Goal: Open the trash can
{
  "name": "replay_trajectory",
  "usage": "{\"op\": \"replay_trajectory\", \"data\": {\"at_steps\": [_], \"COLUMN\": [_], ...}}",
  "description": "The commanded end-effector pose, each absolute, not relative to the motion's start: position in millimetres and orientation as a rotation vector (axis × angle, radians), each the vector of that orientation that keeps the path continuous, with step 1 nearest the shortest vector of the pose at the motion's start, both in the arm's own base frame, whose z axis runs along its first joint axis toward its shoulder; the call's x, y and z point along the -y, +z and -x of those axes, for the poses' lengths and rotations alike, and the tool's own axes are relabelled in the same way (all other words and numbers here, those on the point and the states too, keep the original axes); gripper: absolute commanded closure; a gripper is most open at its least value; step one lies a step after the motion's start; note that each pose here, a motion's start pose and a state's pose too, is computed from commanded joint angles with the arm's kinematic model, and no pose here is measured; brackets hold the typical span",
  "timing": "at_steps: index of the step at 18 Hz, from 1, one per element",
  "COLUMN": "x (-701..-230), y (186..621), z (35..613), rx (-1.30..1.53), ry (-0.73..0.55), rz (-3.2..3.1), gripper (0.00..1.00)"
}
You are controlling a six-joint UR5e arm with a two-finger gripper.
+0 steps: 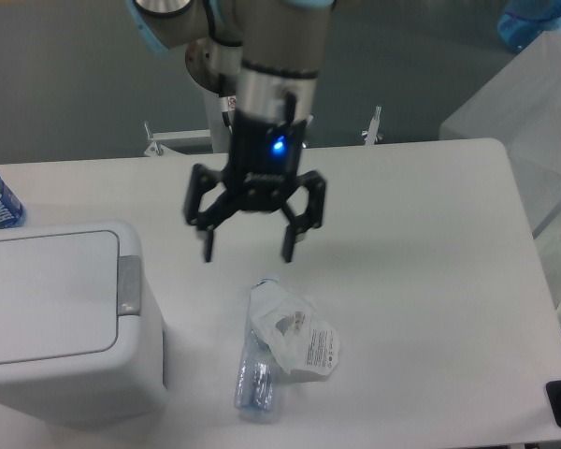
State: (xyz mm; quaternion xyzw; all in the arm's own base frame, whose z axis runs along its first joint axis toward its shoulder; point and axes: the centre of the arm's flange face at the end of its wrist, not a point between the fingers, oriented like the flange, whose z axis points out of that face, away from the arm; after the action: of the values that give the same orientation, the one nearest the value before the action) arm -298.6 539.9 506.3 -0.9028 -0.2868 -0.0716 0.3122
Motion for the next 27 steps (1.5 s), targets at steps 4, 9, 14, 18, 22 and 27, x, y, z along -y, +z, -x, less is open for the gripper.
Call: {"op": "replay_trajectory", "data": {"at_steps": [4, 9, 14, 18, 22, 27], "x": [-548.7, -556.1, -561.5, -565.4, -566.6, -569.6], "y": [498.4, 489.4, 483.1, 480.3, 479.7, 475.0], "z": [288.0, 281.5, 275.4, 270.4, 267.8, 266.9], "rx": [0.737, 0.722, 0.711, 0.701, 0.696, 0.695], "ry": [-0.207, -0.218, -0.229, -0.234, -0.236, -0.24], "rz": [2.402, 2.422, 2.436, 2.444, 2.446, 2.454], "gripper": [0.0, 0.0, 0.0, 0.0, 0.0, 0.0]}}
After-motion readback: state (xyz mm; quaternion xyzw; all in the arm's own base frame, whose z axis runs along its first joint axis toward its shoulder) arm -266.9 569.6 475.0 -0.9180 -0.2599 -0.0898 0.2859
